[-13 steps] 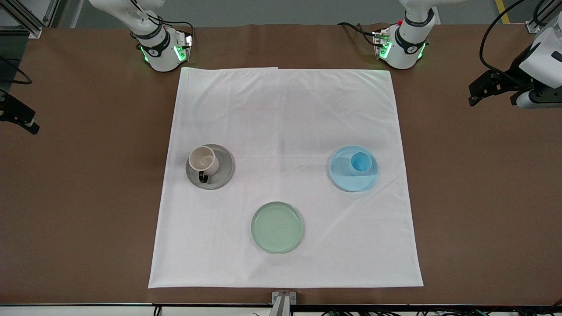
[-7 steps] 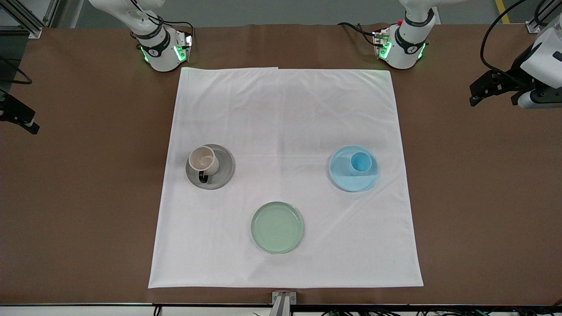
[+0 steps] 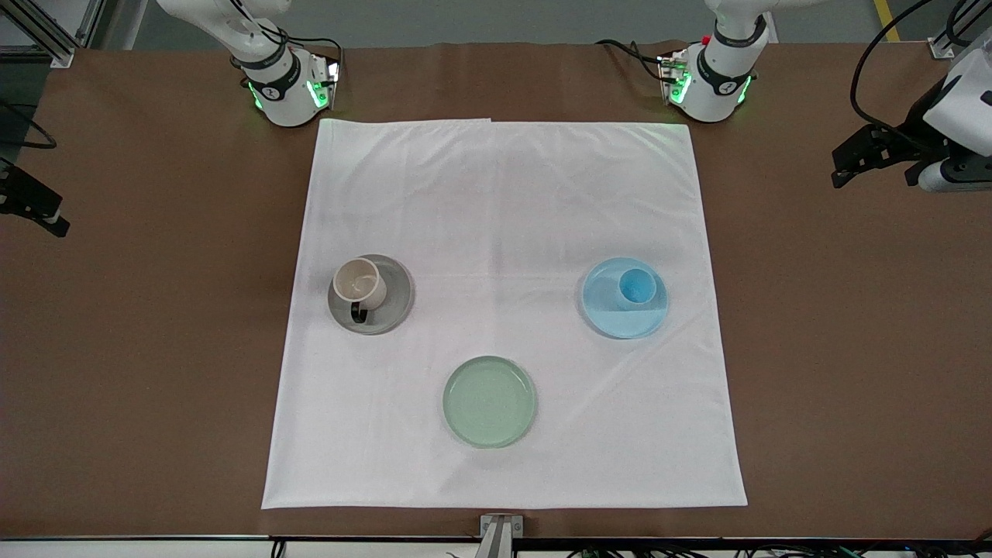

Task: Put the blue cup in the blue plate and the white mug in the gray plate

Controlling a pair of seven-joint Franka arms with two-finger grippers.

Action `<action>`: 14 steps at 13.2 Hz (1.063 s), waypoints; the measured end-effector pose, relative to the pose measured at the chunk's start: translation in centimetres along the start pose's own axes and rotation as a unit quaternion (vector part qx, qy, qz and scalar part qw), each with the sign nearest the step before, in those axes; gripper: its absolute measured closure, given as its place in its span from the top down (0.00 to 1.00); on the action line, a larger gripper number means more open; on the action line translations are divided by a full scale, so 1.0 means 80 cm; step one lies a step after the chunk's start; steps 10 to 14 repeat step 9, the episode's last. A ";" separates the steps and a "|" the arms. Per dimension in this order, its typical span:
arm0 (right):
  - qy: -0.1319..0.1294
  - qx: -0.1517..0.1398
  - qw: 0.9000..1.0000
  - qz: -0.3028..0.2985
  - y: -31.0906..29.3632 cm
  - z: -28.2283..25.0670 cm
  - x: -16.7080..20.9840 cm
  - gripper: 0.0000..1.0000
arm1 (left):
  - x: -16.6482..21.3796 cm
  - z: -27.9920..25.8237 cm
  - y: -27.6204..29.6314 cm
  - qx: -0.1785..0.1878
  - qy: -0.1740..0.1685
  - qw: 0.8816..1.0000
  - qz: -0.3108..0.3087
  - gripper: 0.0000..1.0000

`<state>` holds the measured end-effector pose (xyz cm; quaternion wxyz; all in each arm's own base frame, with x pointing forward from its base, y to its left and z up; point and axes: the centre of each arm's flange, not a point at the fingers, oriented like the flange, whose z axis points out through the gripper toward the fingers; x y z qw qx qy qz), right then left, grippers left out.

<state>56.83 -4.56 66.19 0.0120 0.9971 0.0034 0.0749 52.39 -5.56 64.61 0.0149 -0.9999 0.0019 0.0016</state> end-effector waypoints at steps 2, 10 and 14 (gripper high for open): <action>0.000 0.000 1.000 0.000 0.000 0.000 0.000 1.00 | 0.000 0.000 0.000 0.000 0.000 1.000 0.000 1.00; 0.000 0.000 1.000 0.000 0.000 0.000 0.000 1.00 | -0.001 -0.012 0.009 -0.001 0.010 1.000 0.006 1.00; 0.000 0.000 1.000 0.000 0.000 0.000 0.000 1.00 | -0.001 -0.012 0.009 -0.001 0.010 1.000 0.006 1.00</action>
